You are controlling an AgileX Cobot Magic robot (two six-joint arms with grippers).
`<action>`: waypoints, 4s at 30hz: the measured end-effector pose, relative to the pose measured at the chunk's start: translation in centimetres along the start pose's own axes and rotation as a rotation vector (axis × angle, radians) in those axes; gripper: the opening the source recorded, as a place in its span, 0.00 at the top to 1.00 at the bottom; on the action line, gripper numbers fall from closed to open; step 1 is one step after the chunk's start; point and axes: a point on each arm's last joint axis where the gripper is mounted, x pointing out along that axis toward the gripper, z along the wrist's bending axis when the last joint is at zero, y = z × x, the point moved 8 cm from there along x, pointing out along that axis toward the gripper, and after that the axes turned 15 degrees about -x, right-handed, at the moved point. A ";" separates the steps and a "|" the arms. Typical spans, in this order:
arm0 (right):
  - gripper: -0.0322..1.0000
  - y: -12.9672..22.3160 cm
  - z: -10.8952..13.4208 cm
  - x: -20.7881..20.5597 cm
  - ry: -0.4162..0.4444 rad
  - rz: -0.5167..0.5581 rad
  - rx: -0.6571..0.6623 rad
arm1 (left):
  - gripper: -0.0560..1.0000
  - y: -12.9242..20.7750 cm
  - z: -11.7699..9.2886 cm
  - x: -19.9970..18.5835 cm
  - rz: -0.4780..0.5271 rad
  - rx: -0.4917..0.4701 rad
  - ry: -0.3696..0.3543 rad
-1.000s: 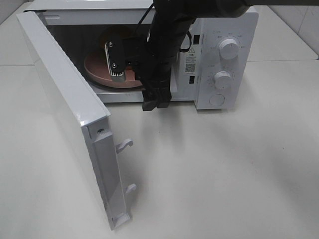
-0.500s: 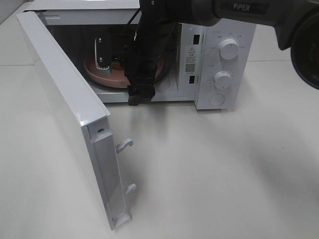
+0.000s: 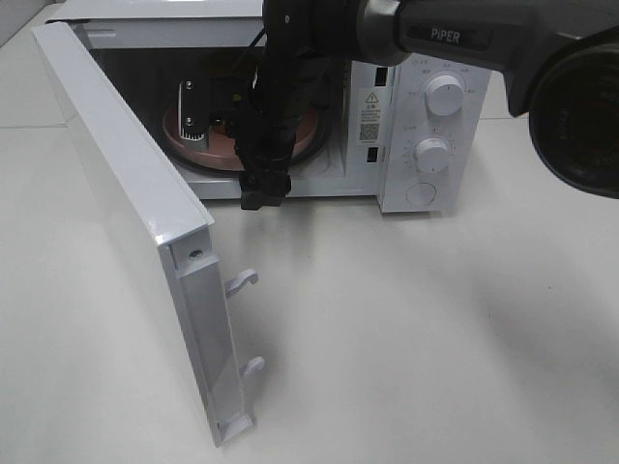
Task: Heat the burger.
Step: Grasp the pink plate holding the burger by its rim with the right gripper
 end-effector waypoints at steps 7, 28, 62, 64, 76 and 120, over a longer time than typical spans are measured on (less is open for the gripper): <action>0.20 -0.1 -0.6 0.0 0.038 -0.005 0.000 | 0.01 0.0 0.0 0.0 0.000 0.000 0.000; 0.20 0.4 -2.0 0.0 0.121 0.019 0.019 | 0.01 0.0 0.0 0.0 0.000 0.000 0.000; 0.23 0.1 -4.3 1.0 0.273 -0.008 0.039 | 0.01 0.0 0.0 0.0 0.000 0.000 0.000; 0.23 0.3 -3.8 1.9 0.248 -0.003 0.040 | 0.01 0.0 0.0 0.0 0.000 0.000 0.000; 0.23 0.4 -3.2 3.0 0.224 0.001 0.042 | 0.01 0.0 0.0 0.0 0.000 0.000 0.000; 0.47 -0.1 -2.2 4.7 0.171 -0.042 0.099 | 0.01 0.0 0.0 0.0 0.000 0.000 0.000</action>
